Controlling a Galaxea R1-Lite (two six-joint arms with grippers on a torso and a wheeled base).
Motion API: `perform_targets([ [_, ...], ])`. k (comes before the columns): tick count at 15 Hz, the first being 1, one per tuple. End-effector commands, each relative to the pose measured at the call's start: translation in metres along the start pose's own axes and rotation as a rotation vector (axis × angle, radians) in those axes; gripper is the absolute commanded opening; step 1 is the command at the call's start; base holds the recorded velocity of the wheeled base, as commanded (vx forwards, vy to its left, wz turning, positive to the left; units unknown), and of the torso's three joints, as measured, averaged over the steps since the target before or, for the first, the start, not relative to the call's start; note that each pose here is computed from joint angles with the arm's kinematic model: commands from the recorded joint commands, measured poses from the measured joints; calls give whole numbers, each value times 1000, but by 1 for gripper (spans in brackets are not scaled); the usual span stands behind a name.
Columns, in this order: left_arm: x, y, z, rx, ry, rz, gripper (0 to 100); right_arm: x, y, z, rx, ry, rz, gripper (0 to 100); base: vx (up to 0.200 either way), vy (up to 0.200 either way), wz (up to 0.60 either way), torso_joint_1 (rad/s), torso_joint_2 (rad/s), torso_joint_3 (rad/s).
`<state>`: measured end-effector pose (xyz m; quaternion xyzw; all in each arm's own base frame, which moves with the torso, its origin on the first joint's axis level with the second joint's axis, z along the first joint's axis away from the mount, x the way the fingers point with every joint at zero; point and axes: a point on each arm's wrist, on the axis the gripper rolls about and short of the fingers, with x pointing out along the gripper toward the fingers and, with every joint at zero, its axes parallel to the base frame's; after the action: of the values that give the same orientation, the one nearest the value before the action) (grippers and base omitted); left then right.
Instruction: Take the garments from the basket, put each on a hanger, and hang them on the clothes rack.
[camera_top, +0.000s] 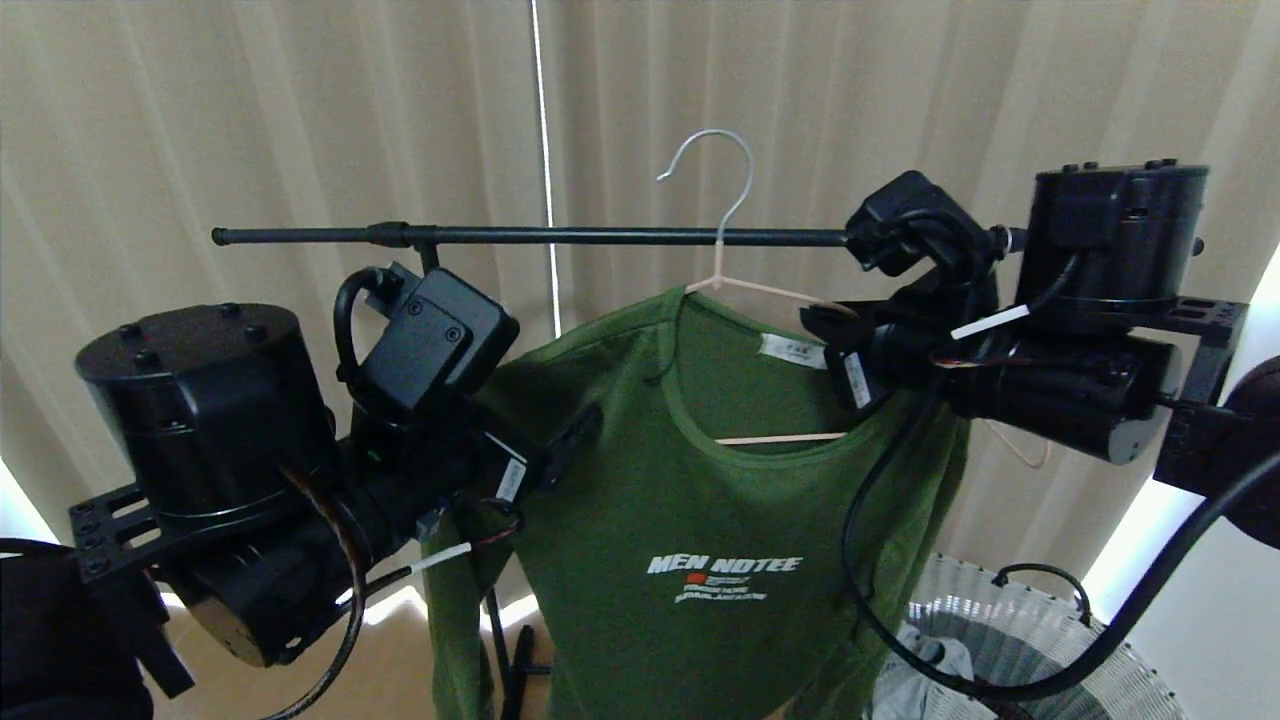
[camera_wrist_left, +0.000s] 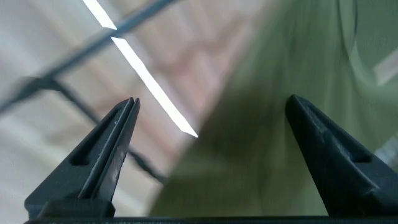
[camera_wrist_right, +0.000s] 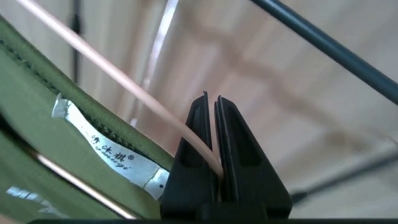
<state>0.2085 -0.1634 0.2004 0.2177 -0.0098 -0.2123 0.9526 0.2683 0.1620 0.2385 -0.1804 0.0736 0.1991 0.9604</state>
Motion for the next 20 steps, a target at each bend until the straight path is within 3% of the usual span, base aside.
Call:
perform_targets([
  [1, -8, 1, 0, -23, -15, -26, 100, -21, -19, -1, 17, -13, -54, 0, 0, 0, 0, 0, 0, 0],
  [3, -13, 3, 2, -39, -45, -61, 100, -37, -28, -9, 26, -2, -75, 0, 0, 0, 0, 0, 0, 0],
  [7, -29, 1, -24, -12, 42, -72, 100, -49, -33, -11, 50, -9, -90, 0, 0, 0, 0, 0, 0, 0],
  [12, -18, 9, -42, -10, 121, -31, 100, -56, -34, -8, 59, -48, -98, 0, 0, 0, 0, 0, 0, 0],
  [18, -15, 9, -40, -18, 117, -27, 100, -58, -33, -7, 58, -62, -96, 0, 0, 0, 0, 0, 0, 0],
  [19, -16, 9, -41, -17, 121, -27, 0, -58, -33, -7, 58, -62, -96, 0, 0, 0, 0, 0, 0, 0],
  [20, -16, 9, -42, -18, 121, -27, 0, -58, -33, -7, 58, -61, -97, 0, 0, 0, 0, 0, 0, 0],
])
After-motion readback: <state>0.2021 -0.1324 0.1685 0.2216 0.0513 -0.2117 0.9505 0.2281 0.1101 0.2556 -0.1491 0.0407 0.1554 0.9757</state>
